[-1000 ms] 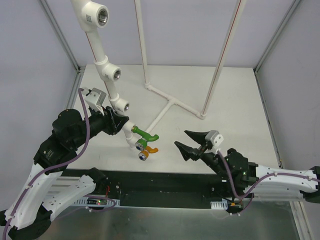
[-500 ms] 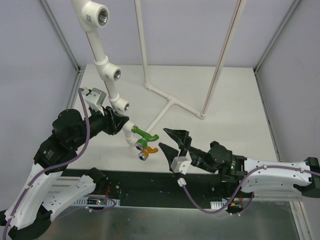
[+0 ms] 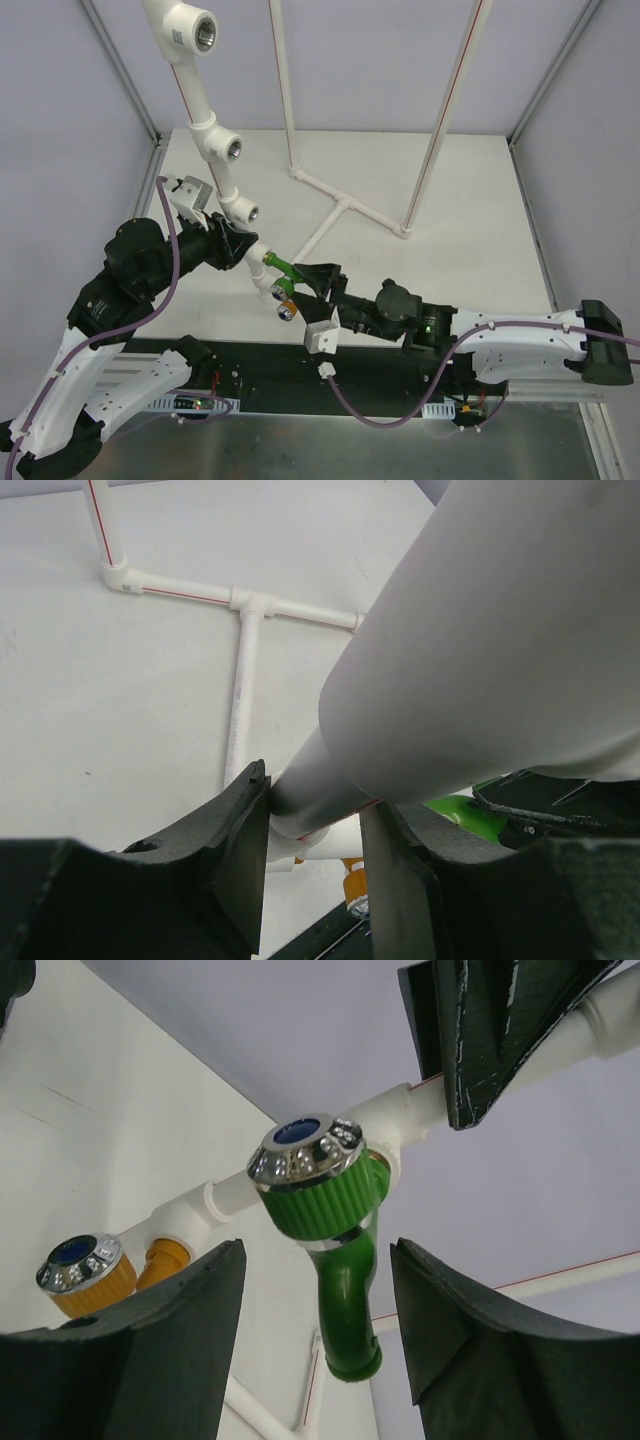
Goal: Install the water faucets
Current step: Screw the water faucet onto the adaptor.
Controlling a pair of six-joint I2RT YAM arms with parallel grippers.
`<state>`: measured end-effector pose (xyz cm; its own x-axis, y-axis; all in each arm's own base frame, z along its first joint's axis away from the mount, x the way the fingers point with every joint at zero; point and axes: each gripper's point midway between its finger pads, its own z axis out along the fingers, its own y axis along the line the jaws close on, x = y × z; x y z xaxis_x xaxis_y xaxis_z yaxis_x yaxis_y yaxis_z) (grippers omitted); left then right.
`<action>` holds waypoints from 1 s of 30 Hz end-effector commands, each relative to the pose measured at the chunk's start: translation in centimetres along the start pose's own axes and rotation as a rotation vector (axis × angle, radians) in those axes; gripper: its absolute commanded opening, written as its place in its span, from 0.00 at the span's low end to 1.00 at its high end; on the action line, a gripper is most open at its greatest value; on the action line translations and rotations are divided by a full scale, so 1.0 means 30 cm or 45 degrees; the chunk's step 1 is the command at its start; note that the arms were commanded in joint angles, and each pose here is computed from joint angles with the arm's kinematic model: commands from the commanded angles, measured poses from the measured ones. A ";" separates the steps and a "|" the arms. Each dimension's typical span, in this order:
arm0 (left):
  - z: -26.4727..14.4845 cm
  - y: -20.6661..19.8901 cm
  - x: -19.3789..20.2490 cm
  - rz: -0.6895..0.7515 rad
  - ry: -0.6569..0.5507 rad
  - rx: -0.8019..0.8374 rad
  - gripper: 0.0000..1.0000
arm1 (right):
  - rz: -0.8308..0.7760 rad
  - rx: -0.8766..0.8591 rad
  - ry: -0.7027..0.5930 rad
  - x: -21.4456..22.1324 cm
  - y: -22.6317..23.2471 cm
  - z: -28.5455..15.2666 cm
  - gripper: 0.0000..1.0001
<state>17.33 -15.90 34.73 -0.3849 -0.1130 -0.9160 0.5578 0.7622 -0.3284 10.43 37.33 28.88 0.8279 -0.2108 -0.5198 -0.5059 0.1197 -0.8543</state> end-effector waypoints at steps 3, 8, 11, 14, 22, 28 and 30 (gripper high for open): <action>-0.006 -0.025 0.060 -0.117 0.102 0.035 0.00 | -0.017 0.126 -0.074 -0.060 -0.131 0.054 0.62; -0.006 -0.026 0.060 -0.117 0.101 0.037 0.00 | 0.073 0.176 -0.033 -0.022 -0.131 0.072 0.37; -0.004 -0.025 0.063 -0.118 0.104 0.036 0.00 | 0.209 0.214 -0.056 -0.017 -0.116 0.073 0.14; -0.001 -0.023 0.069 -0.121 0.112 0.033 0.00 | 0.387 0.270 -0.092 -0.018 -0.104 0.078 0.00; -0.004 -0.018 0.069 -0.116 0.104 0.026 0.00 | 1.266 0.510 -0.135 0.002 -0.052 0.083 0.00; -0.004 -0.017 0.070 -0.120 0.104 0.024 0.00 | 2.165 0.579 -0.295 -0.052 -0.036 0.088 0.00; -0.004 -0.020 0.069 -0.120 0.106 0.029 0.00 | 2.433 0.604 -0.344 -0.060 -0.040 0.088 0.00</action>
<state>17.39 -15.45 34.71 -0.3794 -0.1182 -0.9177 0.5414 0.7760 -0.3237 11.74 39.54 30.01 -0.1240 0.3599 -0.9247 -0.8381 0.4608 0.2918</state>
